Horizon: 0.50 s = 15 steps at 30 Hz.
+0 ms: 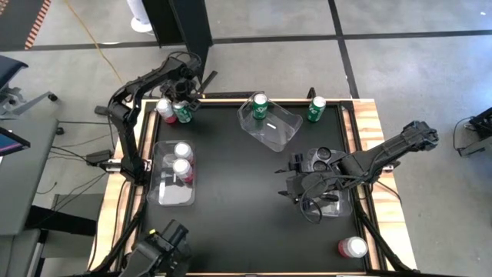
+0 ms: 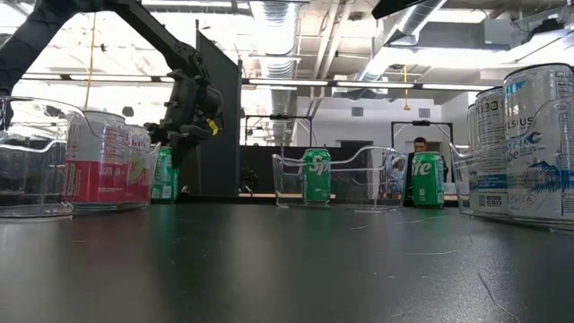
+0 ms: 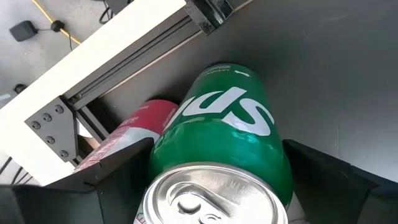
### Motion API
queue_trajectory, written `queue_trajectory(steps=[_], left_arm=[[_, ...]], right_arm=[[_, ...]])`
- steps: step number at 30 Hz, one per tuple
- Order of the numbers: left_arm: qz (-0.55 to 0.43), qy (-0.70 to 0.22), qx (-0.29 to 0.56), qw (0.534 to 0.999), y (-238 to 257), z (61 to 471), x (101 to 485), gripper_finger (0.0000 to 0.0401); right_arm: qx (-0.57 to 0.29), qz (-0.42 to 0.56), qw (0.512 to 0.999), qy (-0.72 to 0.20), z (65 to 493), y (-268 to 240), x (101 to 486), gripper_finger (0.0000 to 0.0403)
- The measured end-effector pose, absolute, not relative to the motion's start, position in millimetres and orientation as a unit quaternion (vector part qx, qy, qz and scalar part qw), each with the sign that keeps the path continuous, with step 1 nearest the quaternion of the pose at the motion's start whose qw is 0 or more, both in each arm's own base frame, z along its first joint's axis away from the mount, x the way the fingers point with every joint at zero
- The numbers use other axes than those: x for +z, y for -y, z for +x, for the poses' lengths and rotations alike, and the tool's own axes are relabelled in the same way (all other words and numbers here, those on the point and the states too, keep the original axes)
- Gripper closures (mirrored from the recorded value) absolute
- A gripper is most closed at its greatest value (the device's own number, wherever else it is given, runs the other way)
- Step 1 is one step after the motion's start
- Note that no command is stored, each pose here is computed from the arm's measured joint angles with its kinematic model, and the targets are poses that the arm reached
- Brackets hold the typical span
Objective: Sort soda cans
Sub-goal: Put the left green soda can into the middle transparent bin
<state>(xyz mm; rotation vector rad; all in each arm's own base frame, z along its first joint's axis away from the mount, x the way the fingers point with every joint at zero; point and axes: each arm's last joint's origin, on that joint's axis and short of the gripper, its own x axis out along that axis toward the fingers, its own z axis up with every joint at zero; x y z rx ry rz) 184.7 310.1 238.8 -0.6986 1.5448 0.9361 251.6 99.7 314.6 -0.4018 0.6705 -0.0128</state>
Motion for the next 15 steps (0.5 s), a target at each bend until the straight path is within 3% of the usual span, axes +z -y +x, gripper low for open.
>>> queue_trajectory(steps=[15], left_arm=[[-0.292, -0.66, 0.394, 0.569, -310.0, 184.6, 239.2, 0.0095]], right_arm=[[-0.006, -0.196, 0.925, -0.327, 251.6, -99.7, 314.6, 0.0074]])
